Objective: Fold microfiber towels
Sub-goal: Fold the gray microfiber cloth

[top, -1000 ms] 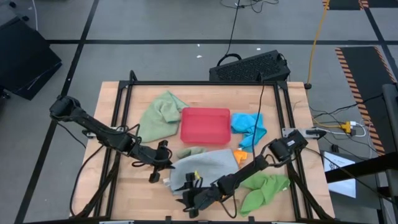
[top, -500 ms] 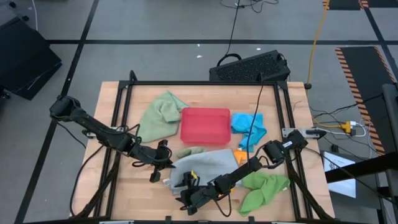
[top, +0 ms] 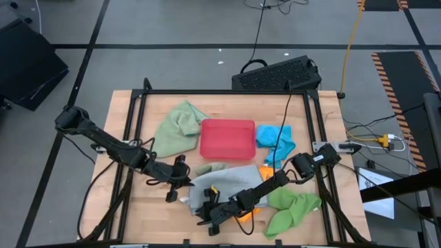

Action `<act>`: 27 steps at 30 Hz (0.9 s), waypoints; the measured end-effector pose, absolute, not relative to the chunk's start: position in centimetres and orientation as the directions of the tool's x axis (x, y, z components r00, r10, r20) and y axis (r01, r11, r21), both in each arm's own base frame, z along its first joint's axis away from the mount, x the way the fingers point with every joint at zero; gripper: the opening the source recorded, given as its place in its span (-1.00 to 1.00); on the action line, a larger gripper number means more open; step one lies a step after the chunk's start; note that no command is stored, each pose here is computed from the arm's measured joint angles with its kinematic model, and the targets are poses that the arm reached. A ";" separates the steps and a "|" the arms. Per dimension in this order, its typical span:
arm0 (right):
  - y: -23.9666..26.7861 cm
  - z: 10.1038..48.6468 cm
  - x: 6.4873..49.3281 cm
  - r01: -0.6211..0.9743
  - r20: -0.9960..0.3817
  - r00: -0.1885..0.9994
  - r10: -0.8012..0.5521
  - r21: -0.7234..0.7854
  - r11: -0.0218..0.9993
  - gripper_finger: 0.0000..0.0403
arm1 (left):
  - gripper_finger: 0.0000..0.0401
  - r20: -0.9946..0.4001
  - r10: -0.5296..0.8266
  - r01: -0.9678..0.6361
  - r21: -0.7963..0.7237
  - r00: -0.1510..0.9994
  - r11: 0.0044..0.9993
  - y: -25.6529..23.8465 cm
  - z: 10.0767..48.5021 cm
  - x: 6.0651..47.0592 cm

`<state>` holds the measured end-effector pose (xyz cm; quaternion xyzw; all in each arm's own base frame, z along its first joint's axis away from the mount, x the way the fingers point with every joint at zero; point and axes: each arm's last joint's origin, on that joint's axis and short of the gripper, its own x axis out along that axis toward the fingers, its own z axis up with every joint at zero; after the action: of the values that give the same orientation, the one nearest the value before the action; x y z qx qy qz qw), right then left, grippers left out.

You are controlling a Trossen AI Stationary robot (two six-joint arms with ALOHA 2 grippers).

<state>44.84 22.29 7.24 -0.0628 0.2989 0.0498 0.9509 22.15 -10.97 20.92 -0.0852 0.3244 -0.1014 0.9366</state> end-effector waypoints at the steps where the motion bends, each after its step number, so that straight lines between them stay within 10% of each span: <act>1: 22.3 7.2 44.8 -0.129 -0.576 0.815 0.056 -0.088 0.988 -0.93 | -0.92 -0.593 -0.249 0.137 -0.227 0.766 0.964 -11.1 20.8 22.1; 18: 23.7 9.9 42.9 -0.220 -0.663 0.738 0.126 -0.059 0.974 -0.74 | -0.85 -0.596 -0.256 0.095 -0.288 0.761 0.953 -16.5 17.7 21.4; 27: 24.1 10.0 42.7 -0.225 -0.659 0.739 0.137 -0.050 0.973 -0.51 | -0.22 -0.658 -0.092 -0.007 -0.147 0.747 0.989 -15.3 17.2 20.9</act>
<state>42.72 24.09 10.01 -0.0631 0.3477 0.0972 0.9304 20.88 -15.25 17.23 -0.0702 0.3548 -0.0228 0.9320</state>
